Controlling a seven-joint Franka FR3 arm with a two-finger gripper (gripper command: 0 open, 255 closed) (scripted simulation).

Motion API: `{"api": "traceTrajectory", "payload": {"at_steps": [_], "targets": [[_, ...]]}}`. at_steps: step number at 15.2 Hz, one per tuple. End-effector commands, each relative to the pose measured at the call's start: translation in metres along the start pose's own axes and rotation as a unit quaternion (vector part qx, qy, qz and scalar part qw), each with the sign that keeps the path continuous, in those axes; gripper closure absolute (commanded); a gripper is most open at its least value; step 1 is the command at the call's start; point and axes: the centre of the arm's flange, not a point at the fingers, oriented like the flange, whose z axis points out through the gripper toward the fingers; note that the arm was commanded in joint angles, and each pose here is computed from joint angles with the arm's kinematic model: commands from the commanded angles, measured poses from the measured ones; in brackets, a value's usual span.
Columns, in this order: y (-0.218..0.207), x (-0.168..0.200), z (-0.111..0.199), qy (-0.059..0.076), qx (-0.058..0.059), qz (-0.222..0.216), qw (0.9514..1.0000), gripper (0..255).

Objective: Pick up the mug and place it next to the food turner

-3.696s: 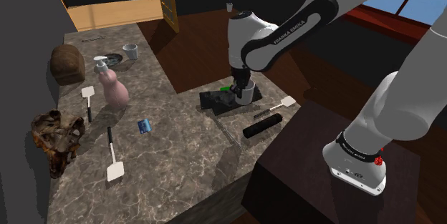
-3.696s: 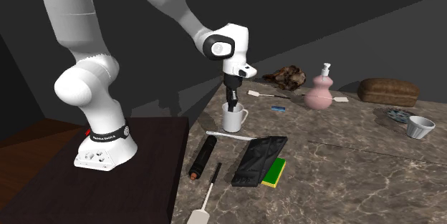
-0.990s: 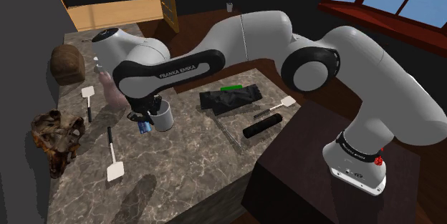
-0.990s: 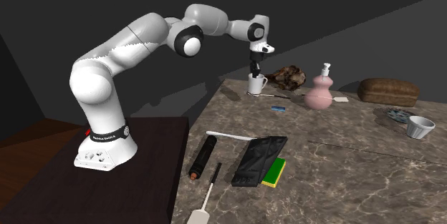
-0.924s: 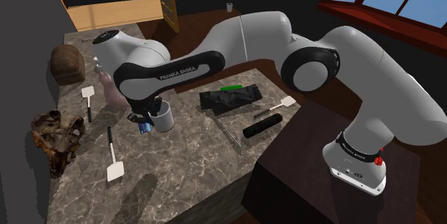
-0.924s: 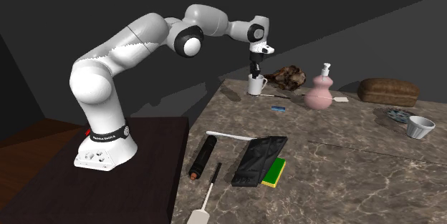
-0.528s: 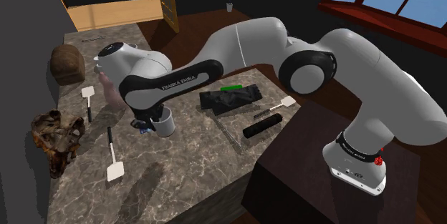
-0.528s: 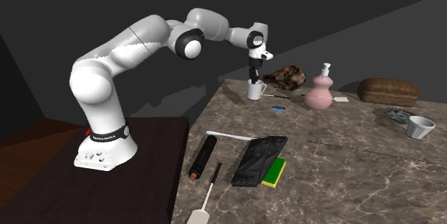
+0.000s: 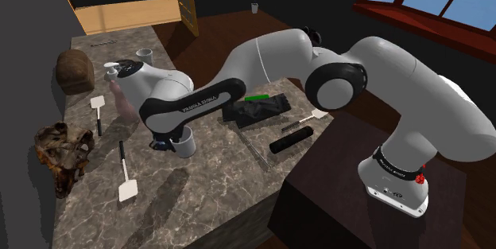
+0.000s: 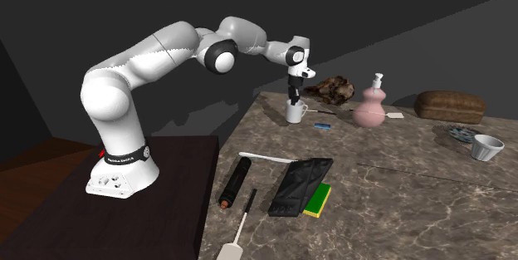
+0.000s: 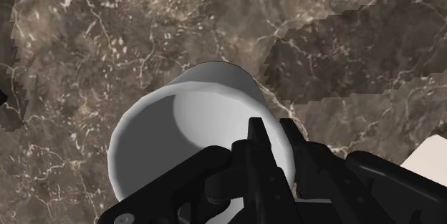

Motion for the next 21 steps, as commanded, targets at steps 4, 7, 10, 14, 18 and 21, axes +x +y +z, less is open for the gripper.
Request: {"api": "traceTrajectory", "payload": {"at_steps": [4, 7, 10, 14, 18, 21], "targets": [[-0.002, 0.003, 0.026, 0.000, 0.000, 0.000, 1.0000, 255], [-0.003, 0.004, 0.042, 0.000, 0.000, 0.000, 1.0000, 255], [-0.003, 0.005, 0.047, 0.000, 0.000, 0.000, 1.0000, 255], [-0.003, 0.005, 0.047, 0.000, 0.000, 0.000, 1.0000, 255], [-0.003, 0.005, 0.047, 0.000, 0.000, 0.000, 1.0000, 0], [-0.003, 0.005, 0.047, 0.000, 0.000, 0.000, 1.0000, 0]]}}
